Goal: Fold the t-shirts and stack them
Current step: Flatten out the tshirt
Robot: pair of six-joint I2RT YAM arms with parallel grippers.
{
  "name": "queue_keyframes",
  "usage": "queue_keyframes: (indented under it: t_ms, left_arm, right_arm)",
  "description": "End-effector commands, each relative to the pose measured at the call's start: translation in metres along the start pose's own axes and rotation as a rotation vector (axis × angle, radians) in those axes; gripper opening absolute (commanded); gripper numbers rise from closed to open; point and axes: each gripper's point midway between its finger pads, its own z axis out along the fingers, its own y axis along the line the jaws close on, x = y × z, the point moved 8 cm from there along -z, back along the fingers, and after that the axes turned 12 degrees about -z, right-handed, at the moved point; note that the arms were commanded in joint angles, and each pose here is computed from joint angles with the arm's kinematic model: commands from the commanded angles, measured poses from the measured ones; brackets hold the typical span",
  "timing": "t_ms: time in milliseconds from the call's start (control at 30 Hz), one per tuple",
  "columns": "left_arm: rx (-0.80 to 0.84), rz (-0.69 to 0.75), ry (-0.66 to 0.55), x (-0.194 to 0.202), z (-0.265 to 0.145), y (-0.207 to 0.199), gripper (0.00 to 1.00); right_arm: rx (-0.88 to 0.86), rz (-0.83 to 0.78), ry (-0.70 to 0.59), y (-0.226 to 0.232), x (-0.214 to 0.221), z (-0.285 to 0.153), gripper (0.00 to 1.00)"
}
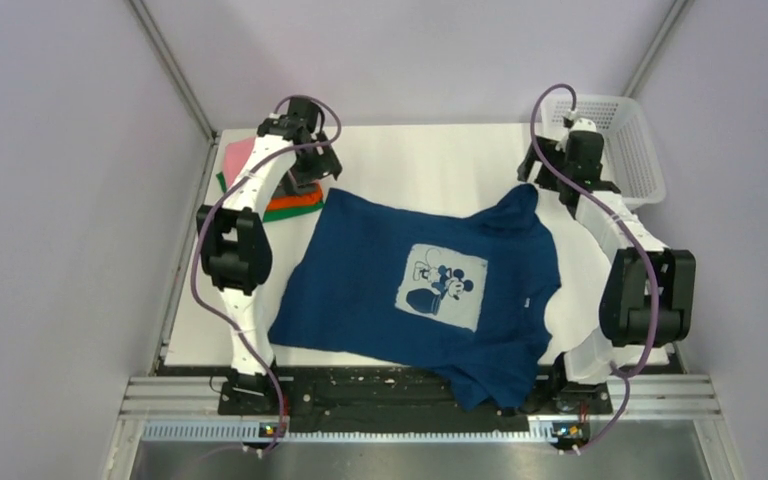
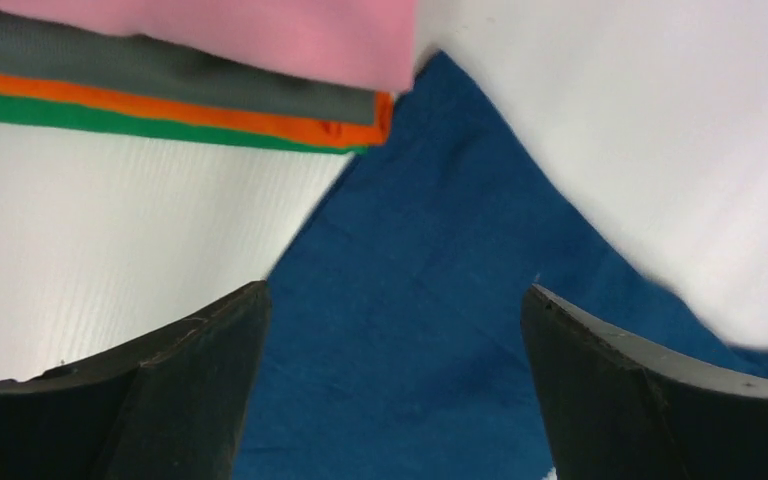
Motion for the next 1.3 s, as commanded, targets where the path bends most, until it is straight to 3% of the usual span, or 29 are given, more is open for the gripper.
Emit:
queue_keyframes:
  t_ms: [0, 233, 433, 600, 767, 967, 1100, 1267]
  left_arm:
    - [0.185, 0.023, -0.05, 0.001, -0.082, 0.001, 0.99]
    - [0.294, 0.026, 0.053, 0.061, -0.094, 0.039, 0.99]
    - [0.338, 0.087, 0.13, 0.115, -0.087, 0.062, 0.99]
    - [0.291, 0.087, 0.254, 0.152, -0.051, 0.087, 0.99]
    - [0.218, 0.06, 0.347, 0.176, -0.021, 0.104, 0.99]
    - [0.056, 0.077, 0.343, 0.179, -0.003, 0.118, 0.99]
    - [0.044, 0.094, 0.347, 0.177, -0.001, 0.118, 0.99]
    - [-0.022, 0.116, 0.365, 0.182, 0.005, 0.128, 0.99]
  right_arm:
    - [0.07, -0.044, -0.212, -0.001, -0.064, -0.043, 0.94]
    - [-0.001, 0.051, -0.097, 0.027, -0.016, -0.094, 0.96]
    - [-0.143, 0.079, 0.024, 0.058, 0.038, -0.098, 0.99]
    - [-0.126, 0.104, 0.123, 0.063, 0.072, -0.067, 0.99]
    - [-0.111, 0.135, 0.113, 0.065, 0.084, -0.028, 0.99]
    - [-0.148, 0.191, 0.09, 0.075, 0.096, 0.014, 0.99]
    - [-0.127, 0.202, 0.084, 0.079, 0.104, 0.039, 0.99]
    - [-0.146, 0.197, 0.036, 0.094, 0.083, 0.075, 0.99]
